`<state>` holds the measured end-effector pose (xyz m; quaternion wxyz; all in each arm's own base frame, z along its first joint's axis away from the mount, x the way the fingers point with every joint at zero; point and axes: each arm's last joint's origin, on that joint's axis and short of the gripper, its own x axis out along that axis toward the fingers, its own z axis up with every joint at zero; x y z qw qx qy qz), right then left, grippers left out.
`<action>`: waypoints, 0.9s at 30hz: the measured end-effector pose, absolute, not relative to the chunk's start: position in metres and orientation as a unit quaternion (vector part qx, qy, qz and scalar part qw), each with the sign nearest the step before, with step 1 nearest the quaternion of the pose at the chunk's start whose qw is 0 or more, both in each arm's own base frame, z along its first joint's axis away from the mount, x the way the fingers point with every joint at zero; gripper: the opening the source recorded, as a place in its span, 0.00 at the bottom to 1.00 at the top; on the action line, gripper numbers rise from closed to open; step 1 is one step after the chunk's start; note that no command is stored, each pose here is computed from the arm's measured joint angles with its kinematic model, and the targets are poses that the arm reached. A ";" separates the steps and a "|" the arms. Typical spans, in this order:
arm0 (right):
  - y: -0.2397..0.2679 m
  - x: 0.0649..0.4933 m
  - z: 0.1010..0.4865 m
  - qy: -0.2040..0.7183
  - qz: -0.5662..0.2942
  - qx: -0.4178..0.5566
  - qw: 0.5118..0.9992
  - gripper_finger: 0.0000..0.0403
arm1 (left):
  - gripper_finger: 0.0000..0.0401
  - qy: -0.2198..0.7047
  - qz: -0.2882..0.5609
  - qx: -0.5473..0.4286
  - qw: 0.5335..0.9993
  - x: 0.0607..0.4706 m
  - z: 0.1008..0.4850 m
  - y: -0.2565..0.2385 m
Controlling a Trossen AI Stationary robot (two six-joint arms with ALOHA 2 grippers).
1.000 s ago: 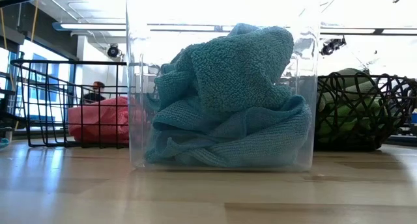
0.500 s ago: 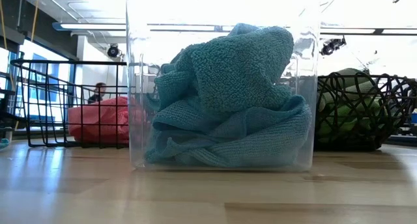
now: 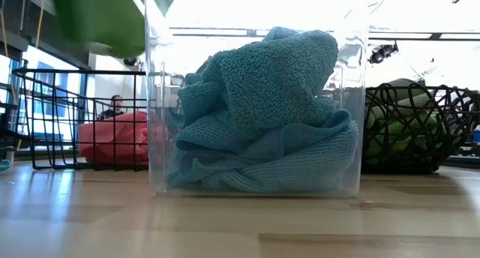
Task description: Sort microfiber towel by color & place in baskets
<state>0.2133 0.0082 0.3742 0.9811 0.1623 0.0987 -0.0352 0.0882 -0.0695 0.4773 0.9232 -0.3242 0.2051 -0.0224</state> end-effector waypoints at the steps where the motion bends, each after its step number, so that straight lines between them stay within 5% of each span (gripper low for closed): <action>1: 0.008 0.214 0.377 0.086 -0.030 0.163 0.982 0.69 | 0.00 0.188 -0.016 -0.304 0.934 0.088 0.483 -0.066; 12: 0.009 0.215 0.407 -0.066 0.001 0.156 0.986 0.69 | 0.00 0.024 0.108 -0.069 0.992 0.110 0.521 -0.041; 27: 0.010 0.236 0.411 -0.138 0.007 0.120 0.983 0.69 | 0.00 -0.104 0.044 -0.040 0.993 0.193 0.470 0.004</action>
